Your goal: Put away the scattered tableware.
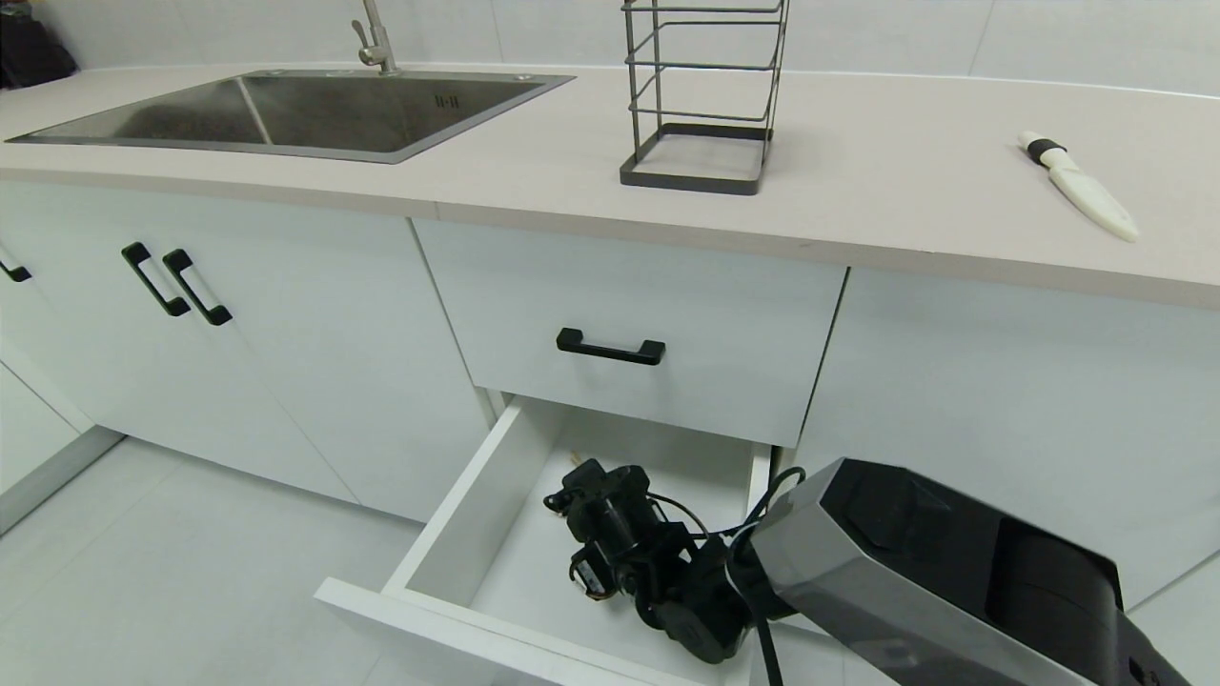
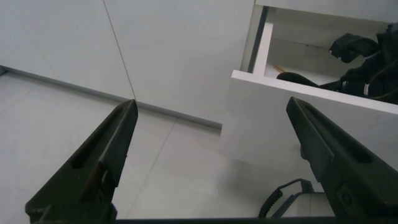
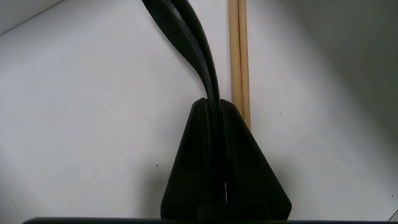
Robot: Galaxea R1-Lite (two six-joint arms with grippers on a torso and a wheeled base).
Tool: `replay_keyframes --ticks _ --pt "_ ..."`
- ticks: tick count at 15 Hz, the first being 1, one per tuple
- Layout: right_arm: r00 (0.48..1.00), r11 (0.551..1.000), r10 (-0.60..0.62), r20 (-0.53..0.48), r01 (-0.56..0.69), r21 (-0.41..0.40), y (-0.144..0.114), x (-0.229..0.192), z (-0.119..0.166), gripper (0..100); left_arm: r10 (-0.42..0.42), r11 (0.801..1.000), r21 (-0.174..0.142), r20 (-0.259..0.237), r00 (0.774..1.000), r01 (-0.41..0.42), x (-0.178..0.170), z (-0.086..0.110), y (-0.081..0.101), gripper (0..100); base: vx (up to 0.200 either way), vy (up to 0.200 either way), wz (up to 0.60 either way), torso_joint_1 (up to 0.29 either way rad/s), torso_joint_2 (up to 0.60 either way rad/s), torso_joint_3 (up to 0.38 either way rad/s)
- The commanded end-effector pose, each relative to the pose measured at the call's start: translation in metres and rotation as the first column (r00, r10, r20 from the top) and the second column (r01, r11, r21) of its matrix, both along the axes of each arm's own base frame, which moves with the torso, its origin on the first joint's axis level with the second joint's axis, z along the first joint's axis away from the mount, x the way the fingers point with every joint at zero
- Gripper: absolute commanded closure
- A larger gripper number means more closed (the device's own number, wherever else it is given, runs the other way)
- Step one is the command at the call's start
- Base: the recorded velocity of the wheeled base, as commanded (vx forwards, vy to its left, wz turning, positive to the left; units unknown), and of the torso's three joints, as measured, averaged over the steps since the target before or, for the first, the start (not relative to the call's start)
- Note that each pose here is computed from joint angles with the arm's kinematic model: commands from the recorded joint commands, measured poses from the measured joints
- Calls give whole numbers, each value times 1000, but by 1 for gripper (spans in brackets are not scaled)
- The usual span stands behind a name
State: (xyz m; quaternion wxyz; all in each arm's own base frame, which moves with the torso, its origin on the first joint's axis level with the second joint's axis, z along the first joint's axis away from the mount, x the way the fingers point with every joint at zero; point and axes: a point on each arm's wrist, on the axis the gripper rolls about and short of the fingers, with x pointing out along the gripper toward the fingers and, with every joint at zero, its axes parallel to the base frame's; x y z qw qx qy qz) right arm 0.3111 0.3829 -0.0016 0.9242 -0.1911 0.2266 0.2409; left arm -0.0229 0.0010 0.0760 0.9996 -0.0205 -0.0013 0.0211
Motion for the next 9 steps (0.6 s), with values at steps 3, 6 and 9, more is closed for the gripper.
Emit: replay_keyframes --ticks 3,6,9 --pt "1000 1000 0 -6 0 -8 0 0 -6 0 1 1000 0 0 1000 -1 0 0 0 0 0 0 0 0 0 0" --pt "1000 1000 0 -6 0 -4 1 -1 -4 0 1 1000 0 0 1000 -1 0 0 0 0 0 0 0 0 0 0" --pt "999 999 40 12 -40 19 6 -21 44 0 1 1000 0 0 1000 -1 0 0 0 0 0 0 0 0 0 0"
